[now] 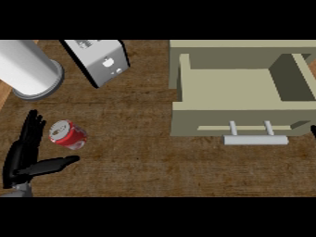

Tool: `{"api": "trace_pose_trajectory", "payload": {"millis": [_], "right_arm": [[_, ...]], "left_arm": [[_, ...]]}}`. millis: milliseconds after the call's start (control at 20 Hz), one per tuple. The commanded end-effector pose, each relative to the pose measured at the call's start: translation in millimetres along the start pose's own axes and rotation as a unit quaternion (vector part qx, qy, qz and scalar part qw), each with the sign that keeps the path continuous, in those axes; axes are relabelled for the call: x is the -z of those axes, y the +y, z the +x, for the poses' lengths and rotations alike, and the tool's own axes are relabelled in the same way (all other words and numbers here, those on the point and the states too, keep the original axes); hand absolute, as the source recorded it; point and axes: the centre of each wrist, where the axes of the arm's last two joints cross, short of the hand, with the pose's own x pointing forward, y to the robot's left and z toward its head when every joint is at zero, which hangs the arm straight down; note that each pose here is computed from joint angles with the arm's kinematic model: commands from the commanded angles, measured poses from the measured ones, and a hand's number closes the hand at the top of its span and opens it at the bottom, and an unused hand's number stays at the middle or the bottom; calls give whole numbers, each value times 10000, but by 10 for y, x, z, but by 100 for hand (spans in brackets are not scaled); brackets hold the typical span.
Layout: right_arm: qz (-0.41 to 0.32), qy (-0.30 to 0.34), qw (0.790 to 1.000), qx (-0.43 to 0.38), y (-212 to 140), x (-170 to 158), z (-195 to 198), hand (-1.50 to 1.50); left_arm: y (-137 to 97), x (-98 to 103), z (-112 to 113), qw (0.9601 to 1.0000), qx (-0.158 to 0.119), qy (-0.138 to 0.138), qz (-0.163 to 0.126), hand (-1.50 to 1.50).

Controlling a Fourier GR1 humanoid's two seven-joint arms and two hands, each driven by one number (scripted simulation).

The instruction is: Pick up the can, place it into the drawer and close the drawer

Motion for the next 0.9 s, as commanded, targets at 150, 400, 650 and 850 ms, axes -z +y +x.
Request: {"api": "trace_pose_trajectory", "payload": {"millis": [150,400,650,850], "right_arm": [[-1,-77,10000,-2,-116,100,88,-150],[3,-44,10000,20,-41,49,-9,-150],[-34,-45,10000,-30,212,84,240,-150],[23,-120,9999,54,178,13,55,-150]], "left_arm": [[51,77,-156,9999,30,99,30,-150],[52,-78,-472,9995,-168,267,50,-150],[49,3,-459,9993,-192,293,149,-150],[47,8,-587,9996,-166,213,119,-150]]}}
